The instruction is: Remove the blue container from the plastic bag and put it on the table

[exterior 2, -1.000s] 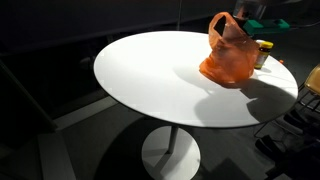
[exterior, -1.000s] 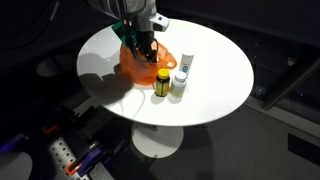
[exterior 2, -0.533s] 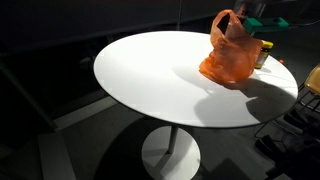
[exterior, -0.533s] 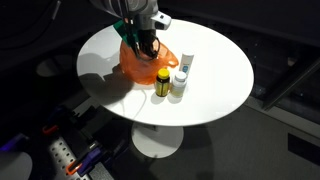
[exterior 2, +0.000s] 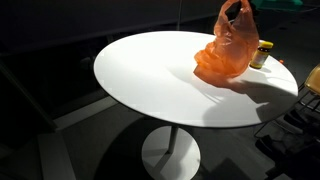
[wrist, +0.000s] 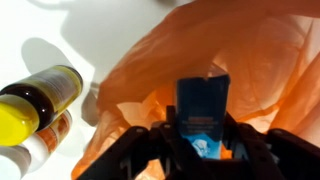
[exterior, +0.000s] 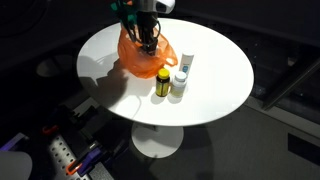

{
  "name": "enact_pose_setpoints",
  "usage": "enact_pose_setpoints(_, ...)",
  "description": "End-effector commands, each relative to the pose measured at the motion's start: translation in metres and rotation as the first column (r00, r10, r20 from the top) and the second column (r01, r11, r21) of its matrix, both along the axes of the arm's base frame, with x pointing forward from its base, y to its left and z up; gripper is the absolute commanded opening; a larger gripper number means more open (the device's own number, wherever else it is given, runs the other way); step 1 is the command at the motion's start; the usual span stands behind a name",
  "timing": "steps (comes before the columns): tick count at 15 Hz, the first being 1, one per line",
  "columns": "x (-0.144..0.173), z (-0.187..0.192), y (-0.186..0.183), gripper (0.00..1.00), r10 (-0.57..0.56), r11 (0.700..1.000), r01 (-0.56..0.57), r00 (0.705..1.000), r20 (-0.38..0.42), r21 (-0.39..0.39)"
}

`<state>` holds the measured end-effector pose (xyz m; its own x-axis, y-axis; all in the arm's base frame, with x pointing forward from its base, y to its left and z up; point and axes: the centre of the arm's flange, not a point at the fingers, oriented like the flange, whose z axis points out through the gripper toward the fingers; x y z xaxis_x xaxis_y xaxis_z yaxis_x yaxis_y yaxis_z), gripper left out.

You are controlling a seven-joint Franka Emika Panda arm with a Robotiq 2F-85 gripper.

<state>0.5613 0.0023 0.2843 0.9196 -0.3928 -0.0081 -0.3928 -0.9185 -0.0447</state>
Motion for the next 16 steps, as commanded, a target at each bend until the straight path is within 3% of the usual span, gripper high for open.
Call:
enact_pose_setpoints(1,-0.007,0.043,-0.012,0.18,-0.021,0.999,0.021,1.000,-0.004,0.042)
enact_pose_setpoints(4,-0.005,0.064,-0.021,0.18,-0.009,0.997,0.013,0.998,-0.054,0.076)
enact_pose_setpoints(7,0.001,0.075,-0.029,0.18,-0.017,0.998,0.021,0.998,-0.063,0.058)
enact_pose_setpoints(16,-0.014,0.094,-0.048,0.18,-0.018,0.998,0.019,1.000,-0.020,0.053)
